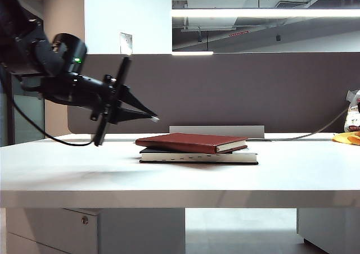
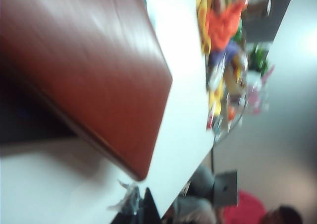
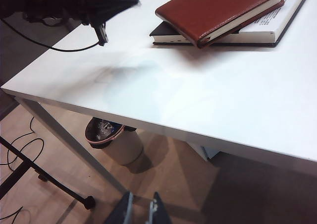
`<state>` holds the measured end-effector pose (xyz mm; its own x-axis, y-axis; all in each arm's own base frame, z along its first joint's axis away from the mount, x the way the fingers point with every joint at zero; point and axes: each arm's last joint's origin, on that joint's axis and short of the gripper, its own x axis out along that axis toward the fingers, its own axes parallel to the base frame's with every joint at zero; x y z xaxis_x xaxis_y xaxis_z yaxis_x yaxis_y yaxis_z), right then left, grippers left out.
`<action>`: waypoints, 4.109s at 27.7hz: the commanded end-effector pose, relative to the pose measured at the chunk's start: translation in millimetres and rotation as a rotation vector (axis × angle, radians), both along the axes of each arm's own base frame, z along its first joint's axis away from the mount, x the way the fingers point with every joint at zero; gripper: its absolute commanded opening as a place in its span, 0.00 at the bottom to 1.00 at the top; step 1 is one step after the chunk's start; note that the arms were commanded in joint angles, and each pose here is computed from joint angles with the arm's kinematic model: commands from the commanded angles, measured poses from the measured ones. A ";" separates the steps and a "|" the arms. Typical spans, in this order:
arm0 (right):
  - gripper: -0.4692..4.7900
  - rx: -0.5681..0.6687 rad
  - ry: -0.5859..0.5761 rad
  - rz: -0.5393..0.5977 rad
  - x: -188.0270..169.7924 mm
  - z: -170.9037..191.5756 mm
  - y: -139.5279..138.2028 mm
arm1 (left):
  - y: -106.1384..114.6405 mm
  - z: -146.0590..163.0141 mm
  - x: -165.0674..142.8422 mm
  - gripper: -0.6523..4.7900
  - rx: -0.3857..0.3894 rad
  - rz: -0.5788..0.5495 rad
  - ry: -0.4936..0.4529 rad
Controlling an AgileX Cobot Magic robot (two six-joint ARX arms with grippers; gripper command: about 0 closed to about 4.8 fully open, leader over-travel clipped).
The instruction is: Pick up the red book and place it on top of the black book.
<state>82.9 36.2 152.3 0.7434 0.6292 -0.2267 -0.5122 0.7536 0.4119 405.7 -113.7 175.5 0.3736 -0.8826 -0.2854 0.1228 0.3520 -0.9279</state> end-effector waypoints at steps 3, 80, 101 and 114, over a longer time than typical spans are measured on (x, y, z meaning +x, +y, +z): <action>0.19 0.007 -0.005 0.005 -0.3 2.2 0.1 | -22.5 1.9 -7.5 0.11 0.031 -0.044 -0.028; 0.19 0.013 0.000 0.042 -1.1 2.0 1.5 | -145.6 5.2 -12.5 0.11 0.675 -0.332 -0.136; 0.19 0.012 0.000 0.045 -1.2 2.0 1.7 | -155.8 2.5 -7.1 0.11 0.654 -0.329 -0.165; 0.19 0.012 0.000 0.045 -1.2 2.0 1.7 | -172.4 5.3 -1.4 0.11 0.630 -0.364 -0.174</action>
